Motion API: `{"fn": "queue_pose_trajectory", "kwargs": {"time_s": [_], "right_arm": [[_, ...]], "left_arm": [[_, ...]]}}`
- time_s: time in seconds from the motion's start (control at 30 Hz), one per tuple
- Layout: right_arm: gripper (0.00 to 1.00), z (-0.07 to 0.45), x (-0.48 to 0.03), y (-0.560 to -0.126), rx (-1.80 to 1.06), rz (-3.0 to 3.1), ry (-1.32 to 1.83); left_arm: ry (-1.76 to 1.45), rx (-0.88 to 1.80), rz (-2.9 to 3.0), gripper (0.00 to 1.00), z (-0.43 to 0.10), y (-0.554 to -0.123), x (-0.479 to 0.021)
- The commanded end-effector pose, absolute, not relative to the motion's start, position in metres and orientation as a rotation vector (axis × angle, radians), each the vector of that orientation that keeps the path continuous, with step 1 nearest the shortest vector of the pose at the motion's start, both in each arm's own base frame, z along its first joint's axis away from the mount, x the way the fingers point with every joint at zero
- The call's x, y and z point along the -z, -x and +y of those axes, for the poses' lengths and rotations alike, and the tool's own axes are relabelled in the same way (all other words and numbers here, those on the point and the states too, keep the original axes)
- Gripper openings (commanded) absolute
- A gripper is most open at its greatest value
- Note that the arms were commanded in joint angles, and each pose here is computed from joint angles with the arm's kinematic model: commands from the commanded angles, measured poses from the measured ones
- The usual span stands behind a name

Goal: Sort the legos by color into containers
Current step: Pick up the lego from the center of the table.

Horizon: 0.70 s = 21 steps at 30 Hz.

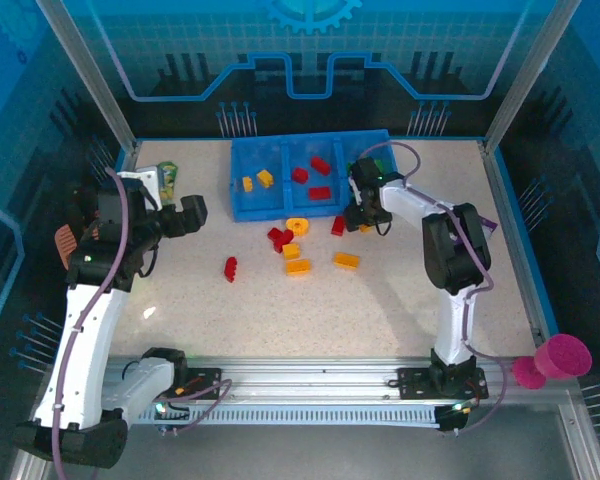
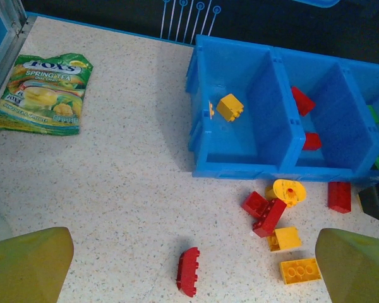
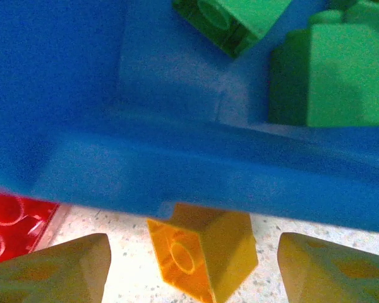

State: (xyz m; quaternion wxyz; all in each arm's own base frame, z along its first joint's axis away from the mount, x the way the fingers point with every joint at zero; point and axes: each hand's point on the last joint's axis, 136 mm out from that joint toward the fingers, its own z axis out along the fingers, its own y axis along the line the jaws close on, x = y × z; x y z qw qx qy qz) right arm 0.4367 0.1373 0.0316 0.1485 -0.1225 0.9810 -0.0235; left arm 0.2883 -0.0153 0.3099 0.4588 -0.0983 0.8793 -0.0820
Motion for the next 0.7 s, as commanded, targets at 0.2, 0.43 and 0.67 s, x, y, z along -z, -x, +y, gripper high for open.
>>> {"fn": "queue_pose_trajectory", "kwargs": {"time_s": [0.2, 0.43, 0.67], "right_arm": [[0.67, 0.126, -0.022, -0.443, 0.157, 2.859, 0.350], [0.46, 0.121, -0.013, -0.430, 0.183, 2.907, 0.364], [0.30, 0.124, -0.019, -0.411, 0.138, 2.936, 0.386]], "left_arm": [[0.263, 0.222, 2.157, 0.99, -0.015, -0.292, -0.317], [0.265, 0.239, 2.157, 0.99, -0.017, -0.295, -0.315], [0.261, 0.237, 2.155, 0.99, -0.017, -0.296, -0.314]]}}
